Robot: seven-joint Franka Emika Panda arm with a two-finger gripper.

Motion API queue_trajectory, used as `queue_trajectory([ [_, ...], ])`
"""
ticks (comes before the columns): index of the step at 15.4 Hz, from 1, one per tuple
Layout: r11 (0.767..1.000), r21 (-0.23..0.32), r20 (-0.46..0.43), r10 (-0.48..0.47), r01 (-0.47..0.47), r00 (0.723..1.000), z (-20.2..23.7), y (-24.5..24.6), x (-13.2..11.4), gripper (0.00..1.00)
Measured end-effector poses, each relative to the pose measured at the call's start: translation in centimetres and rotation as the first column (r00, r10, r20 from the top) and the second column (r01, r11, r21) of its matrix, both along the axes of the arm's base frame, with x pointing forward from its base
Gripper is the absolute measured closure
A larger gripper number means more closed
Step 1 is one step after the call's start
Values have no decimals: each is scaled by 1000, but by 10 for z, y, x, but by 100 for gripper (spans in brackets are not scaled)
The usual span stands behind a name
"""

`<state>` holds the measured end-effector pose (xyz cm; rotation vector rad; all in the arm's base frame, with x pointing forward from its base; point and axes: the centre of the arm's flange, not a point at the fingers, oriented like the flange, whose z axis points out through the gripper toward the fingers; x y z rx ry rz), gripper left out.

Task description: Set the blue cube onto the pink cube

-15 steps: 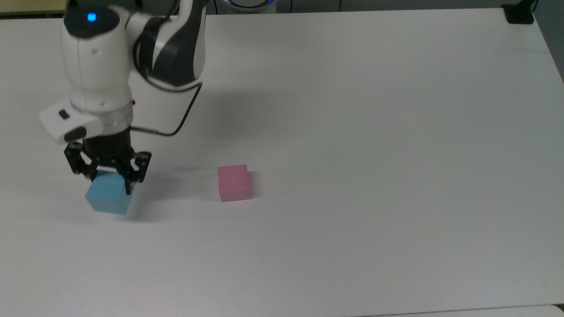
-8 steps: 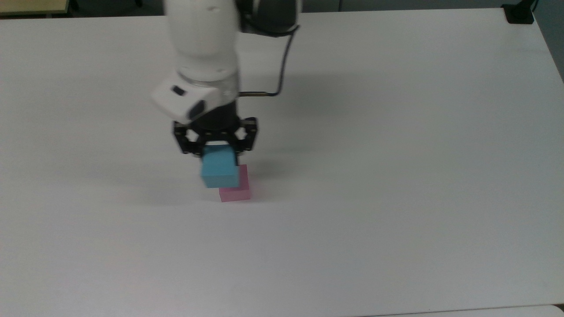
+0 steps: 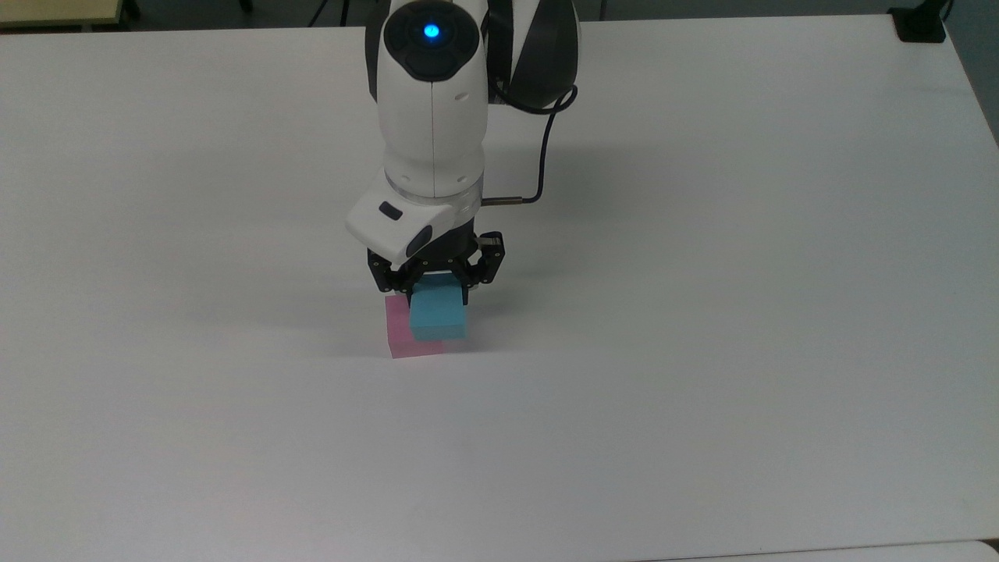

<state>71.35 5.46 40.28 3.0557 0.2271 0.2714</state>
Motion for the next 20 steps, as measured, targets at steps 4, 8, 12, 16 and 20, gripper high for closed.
queue_trajectory([
  [4, 1000, -13, -1, 10, -10, 1000, -1, -5, 0, 41],
  [8, 999, -25, -7, 20, -21, 1000, -3, -13, 0, 41],
  [12, 998, -35, -26, 43, -44, 999, -10, -25, -2, 37],
  [16, 998, -39, -45, 42, -43, 998, -20, -28, -4, 13],
  [20, 999, -39, -57, 35, -37, 998, -15, -31, -6, 0],
])
